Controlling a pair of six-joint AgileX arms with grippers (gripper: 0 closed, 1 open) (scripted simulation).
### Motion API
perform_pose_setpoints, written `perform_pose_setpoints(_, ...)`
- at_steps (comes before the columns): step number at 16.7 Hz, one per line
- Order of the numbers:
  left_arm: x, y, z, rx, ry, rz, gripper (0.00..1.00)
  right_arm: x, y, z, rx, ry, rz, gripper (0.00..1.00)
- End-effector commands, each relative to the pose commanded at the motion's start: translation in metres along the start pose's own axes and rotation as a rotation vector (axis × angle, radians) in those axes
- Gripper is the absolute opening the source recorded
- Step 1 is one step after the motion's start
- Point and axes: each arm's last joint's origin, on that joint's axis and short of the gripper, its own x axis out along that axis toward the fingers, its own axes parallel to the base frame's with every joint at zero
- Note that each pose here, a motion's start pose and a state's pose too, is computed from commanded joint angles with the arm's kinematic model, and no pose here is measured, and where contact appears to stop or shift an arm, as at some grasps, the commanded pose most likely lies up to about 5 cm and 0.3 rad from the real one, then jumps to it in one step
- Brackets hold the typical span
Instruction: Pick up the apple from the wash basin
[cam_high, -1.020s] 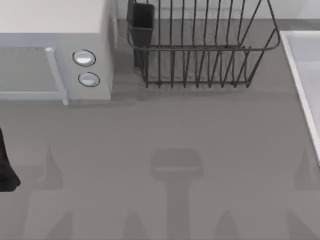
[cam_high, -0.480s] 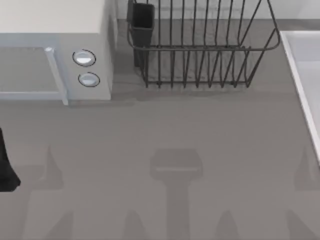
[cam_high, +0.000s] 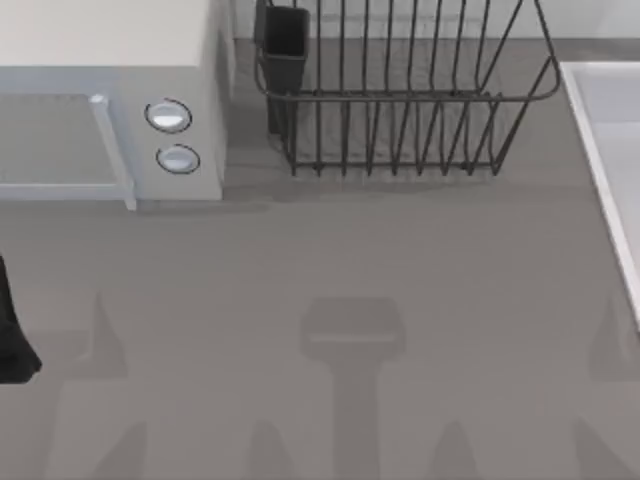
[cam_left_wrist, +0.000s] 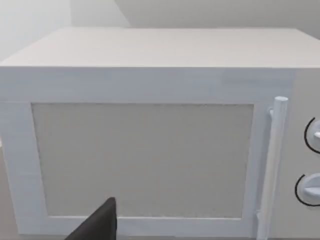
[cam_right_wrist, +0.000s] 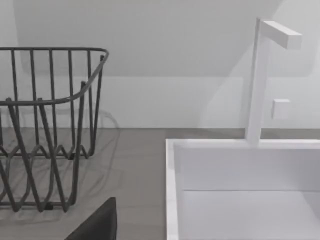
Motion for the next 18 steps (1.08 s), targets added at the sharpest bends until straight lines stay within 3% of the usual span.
perform_pose_setpoints(10, 0.000, 0.000, 0.000, 0.000, 0.000, 0.000, 1.00, 0.001, -0.001, 0.011, -0.010, 0.044, -0.010, 1.00)
perform_pose_setpoints(14, 0.000, 0.000, 0.000, 0.000, 0.000, 0.000, 1.00, 0.011, -0.005, 0.043, -0.040, 0.213, -0.042, 1.00)
perform_pose_setpoints(18, 0.000, 0.000, 0.000, 0.000, 0.000, 0.000, 1.00, 0.047, -0.014, 0.081, -0.069, 0.485, -0.074, 1.00)
